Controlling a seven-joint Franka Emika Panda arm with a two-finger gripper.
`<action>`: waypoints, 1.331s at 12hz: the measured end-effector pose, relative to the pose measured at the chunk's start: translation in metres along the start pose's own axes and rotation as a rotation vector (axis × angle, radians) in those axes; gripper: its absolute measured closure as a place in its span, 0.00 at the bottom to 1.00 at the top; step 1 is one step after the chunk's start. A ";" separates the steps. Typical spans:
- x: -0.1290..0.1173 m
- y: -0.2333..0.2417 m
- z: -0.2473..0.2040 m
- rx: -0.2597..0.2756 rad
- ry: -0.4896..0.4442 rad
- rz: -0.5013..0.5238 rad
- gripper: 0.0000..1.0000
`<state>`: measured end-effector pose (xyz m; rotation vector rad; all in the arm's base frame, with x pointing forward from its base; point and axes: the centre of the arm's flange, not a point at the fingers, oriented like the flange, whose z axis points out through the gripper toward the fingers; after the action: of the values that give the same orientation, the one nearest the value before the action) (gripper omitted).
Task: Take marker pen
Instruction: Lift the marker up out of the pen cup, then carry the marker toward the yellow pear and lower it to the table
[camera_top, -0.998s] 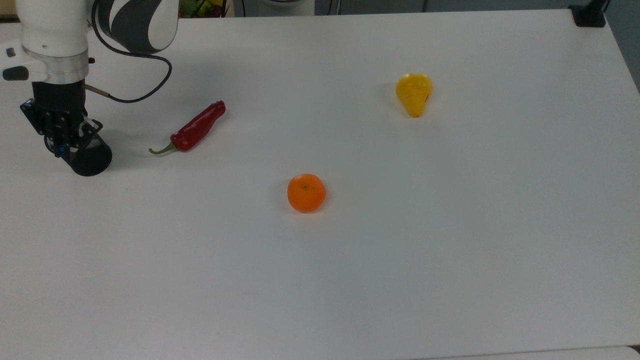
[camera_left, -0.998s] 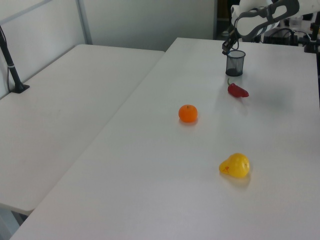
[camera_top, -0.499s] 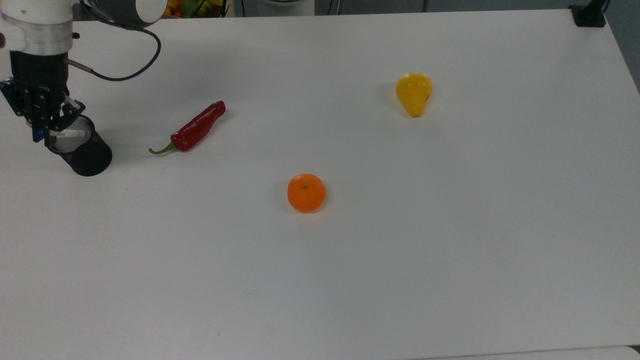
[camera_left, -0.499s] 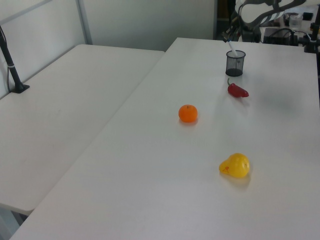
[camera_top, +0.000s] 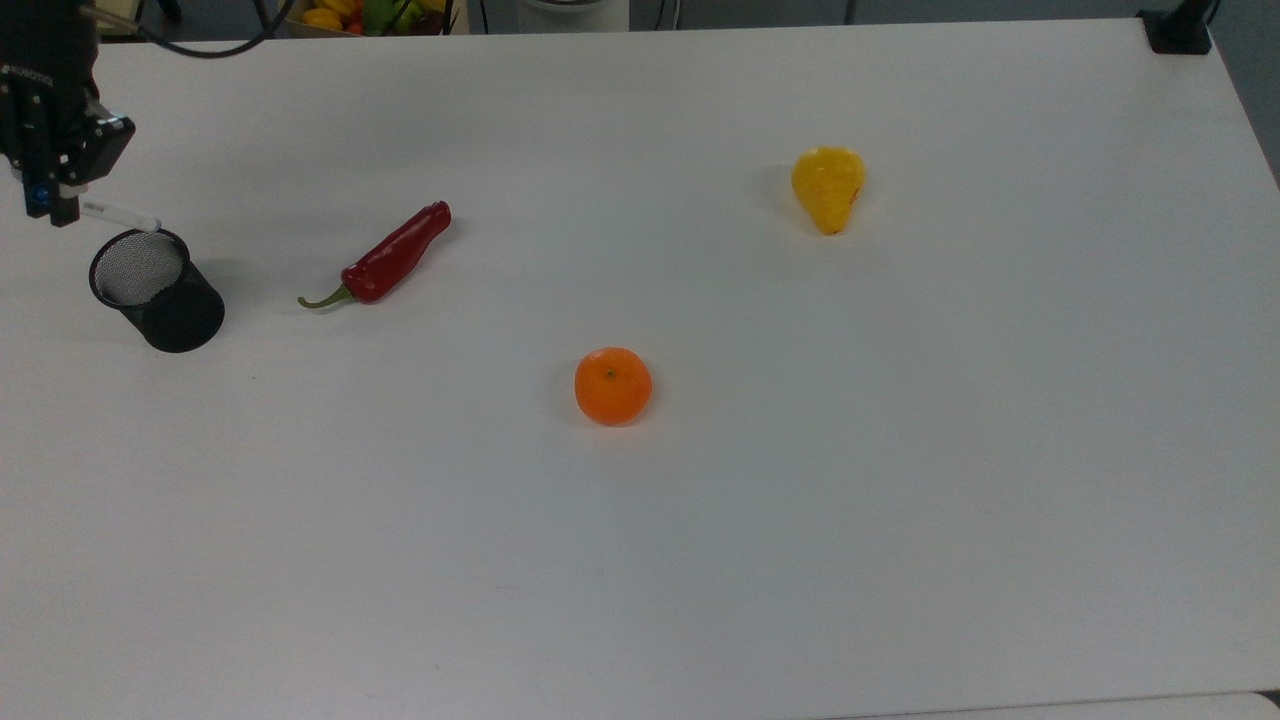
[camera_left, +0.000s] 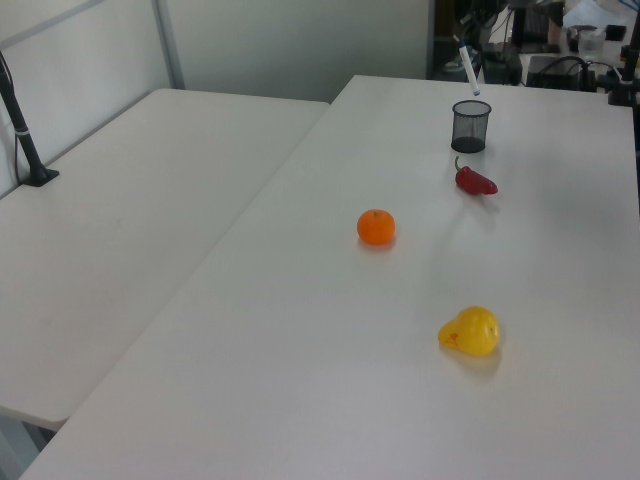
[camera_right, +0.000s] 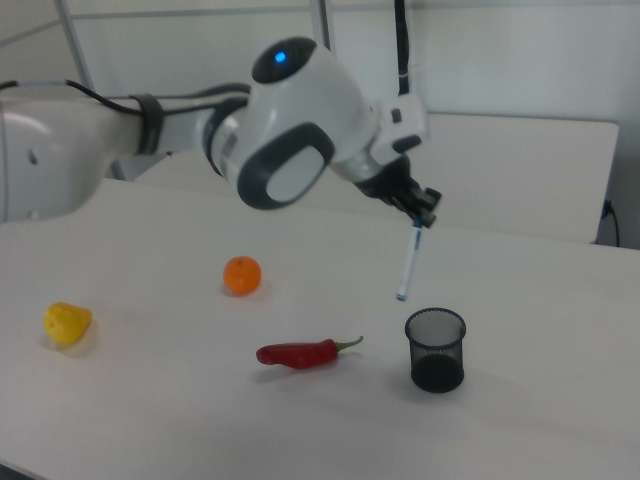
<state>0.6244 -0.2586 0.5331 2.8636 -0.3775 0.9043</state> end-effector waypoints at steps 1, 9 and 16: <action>0.002 -0.011 -0.012 0.031 -0.018 -0.007 0.82; -0.028 -0.190 -0.056 0.258 -0.352 -0.063 0.82; -0.138 -0.351 -0.041 0.252 -0.649 -0.278 0.82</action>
<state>0.5870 0.1144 0.4748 3.2631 0.1014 -0.0462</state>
